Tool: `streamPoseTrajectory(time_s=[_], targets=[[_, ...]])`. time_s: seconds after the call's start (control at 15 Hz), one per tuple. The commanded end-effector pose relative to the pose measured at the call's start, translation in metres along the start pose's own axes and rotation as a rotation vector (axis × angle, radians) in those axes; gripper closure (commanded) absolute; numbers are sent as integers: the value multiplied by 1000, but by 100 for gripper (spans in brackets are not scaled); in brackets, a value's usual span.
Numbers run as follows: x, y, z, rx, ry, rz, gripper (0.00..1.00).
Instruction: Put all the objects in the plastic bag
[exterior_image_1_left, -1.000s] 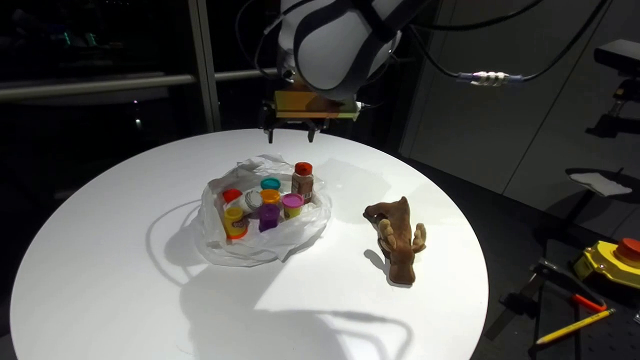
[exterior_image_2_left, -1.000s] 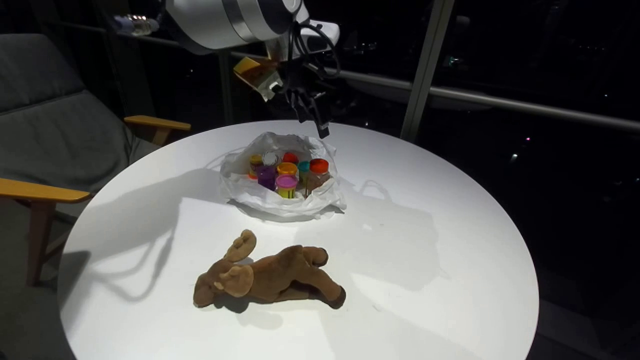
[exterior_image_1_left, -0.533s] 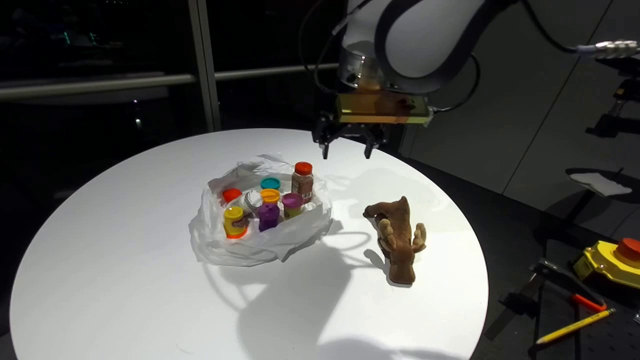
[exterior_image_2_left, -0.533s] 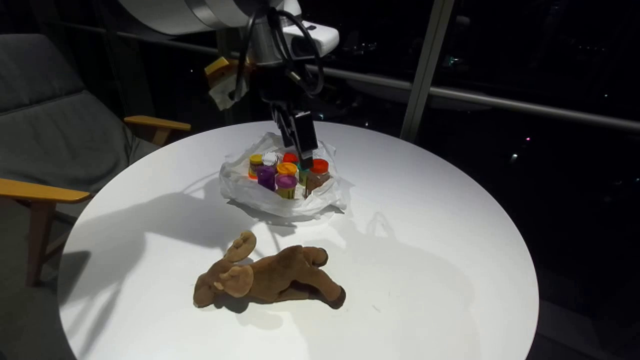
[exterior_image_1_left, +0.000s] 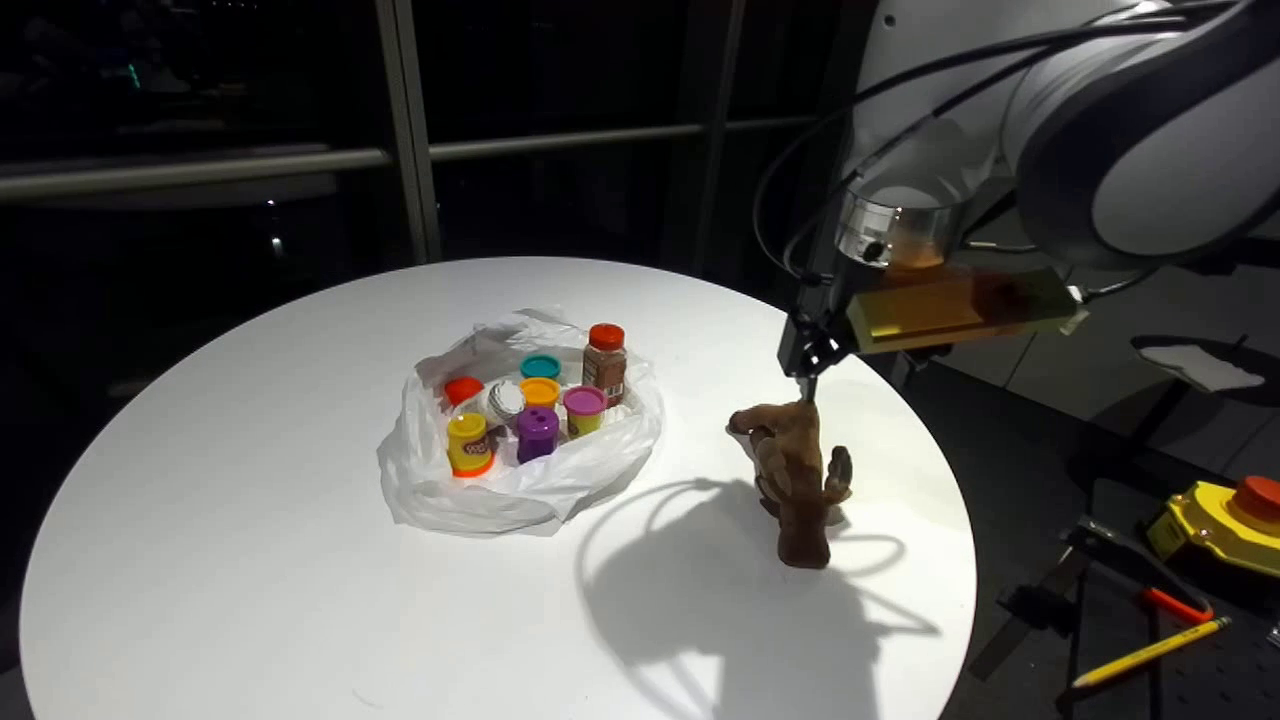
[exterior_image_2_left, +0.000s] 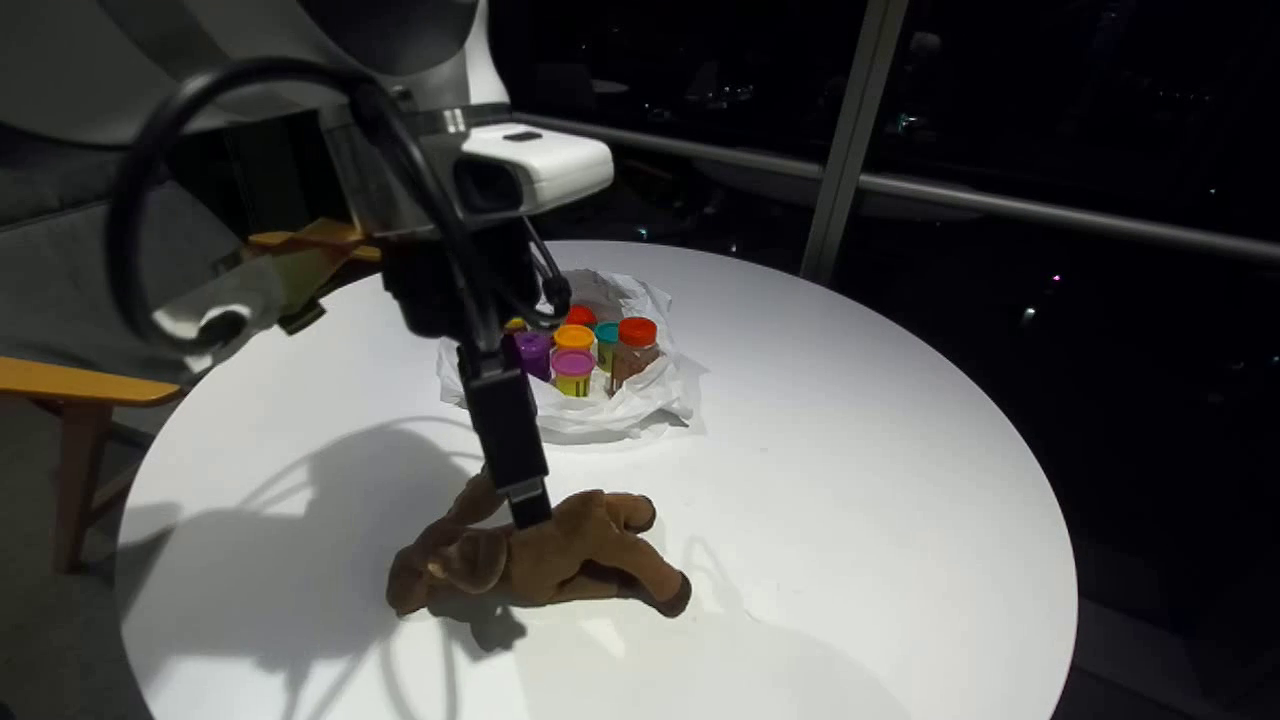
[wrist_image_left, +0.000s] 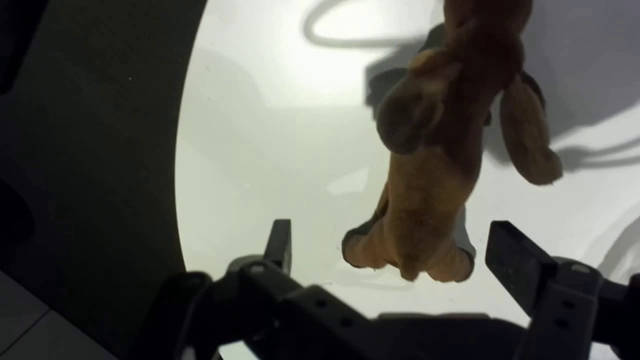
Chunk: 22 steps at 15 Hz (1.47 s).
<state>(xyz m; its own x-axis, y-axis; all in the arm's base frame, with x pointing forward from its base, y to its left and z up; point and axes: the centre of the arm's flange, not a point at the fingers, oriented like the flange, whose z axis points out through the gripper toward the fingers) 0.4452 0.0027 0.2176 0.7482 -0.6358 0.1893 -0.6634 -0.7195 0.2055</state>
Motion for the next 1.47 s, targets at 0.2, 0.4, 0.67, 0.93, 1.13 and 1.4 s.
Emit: streamPoseTrajectory(time_s=[0.2, 0.4, 0.67, 0.93, 1.13, 1.4], targets=[[3, 2, 36, 77, 9, 44, 0], [14, -2, 49, 156, 13, 90, 0], [26, -8, 65, 221, 17, 128, 0], [39, -18, 71, 256, 36, 178, 28], [43, -17, 71, 237, -2, 200, 39], [35, -3, 65, 183, -61, 236, 69]])
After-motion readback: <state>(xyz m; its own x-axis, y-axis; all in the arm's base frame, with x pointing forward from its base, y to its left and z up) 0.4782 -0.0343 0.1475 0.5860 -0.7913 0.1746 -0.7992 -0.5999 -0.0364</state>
